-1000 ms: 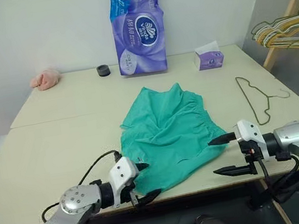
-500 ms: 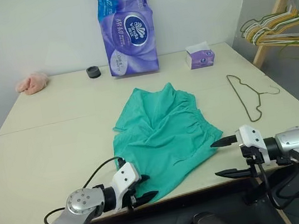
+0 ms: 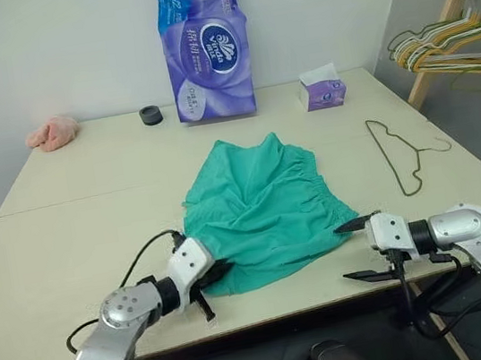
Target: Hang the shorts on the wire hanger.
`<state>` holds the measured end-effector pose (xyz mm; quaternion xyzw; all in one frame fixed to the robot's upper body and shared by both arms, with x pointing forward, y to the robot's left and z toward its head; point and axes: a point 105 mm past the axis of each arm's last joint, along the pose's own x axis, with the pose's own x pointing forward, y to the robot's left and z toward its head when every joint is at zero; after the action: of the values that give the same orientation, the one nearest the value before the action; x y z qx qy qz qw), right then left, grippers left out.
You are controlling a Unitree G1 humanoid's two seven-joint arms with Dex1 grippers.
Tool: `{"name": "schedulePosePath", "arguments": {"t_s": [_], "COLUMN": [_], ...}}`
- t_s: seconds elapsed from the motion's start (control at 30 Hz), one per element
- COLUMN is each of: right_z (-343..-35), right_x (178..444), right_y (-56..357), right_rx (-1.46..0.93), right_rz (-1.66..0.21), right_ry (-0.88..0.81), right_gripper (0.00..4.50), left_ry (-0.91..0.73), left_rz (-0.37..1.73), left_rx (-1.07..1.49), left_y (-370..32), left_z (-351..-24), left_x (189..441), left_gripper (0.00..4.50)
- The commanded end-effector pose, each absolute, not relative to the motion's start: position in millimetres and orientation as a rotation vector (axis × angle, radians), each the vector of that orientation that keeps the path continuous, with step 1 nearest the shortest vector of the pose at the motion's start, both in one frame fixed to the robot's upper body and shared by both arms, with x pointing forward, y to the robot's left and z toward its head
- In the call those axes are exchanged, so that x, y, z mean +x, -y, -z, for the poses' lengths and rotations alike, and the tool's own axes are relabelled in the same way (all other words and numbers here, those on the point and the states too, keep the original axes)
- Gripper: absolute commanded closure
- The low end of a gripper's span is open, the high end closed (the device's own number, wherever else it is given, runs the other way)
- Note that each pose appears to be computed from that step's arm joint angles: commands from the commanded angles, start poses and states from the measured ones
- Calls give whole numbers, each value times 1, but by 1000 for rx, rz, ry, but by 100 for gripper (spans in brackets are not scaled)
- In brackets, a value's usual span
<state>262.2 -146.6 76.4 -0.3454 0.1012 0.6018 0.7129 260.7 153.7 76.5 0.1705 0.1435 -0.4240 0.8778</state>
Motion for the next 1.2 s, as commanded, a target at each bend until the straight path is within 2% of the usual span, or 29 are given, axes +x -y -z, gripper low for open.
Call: {"name": "schedulePosePath", "arguments": {"t_s": [0.03,0.27,0.33,0.4,0.6,0.73,0.83,1.03,1.2], "right_z": [-84,-76,-76,-79,-93,-98,-96,-91,-85], "right_x": [280,316,326,330,317,302,300,270,254], "right_y": [136,119,116,117,114,114,123,136,144], "right_rx": [-857,-971,-963,-951,-930,-918,-961,-968,-969], "right_rz": [-1280,-1174,-1128,-1113,-1223,-1332,-1353,-1514,-1587], "right_ry": [-121,-103,-103,-103,-98,-145,-184,-311,-405], "right_gripper": [0,0,38,91,310,446,446,446,446], "left_ry": [-212,-209,-212,-220,-254,-381,-453,-577,-617], "left_rz": [869,834,813,791,791,951,1062,1247,1287], "left_rx": [316,307,319,341,405,481,495,467,465], "left_y": [-157,-176,-184,-192,-201,-193,-185,-174,-177], "left_z": [-102,-113,-115,-116,-110,-87,-76,-65,-66], "left_x": [266,267,268,268,263,238,221,183,178], "left_gripper": [445,445,450,450,450,450,450,450,450]}}
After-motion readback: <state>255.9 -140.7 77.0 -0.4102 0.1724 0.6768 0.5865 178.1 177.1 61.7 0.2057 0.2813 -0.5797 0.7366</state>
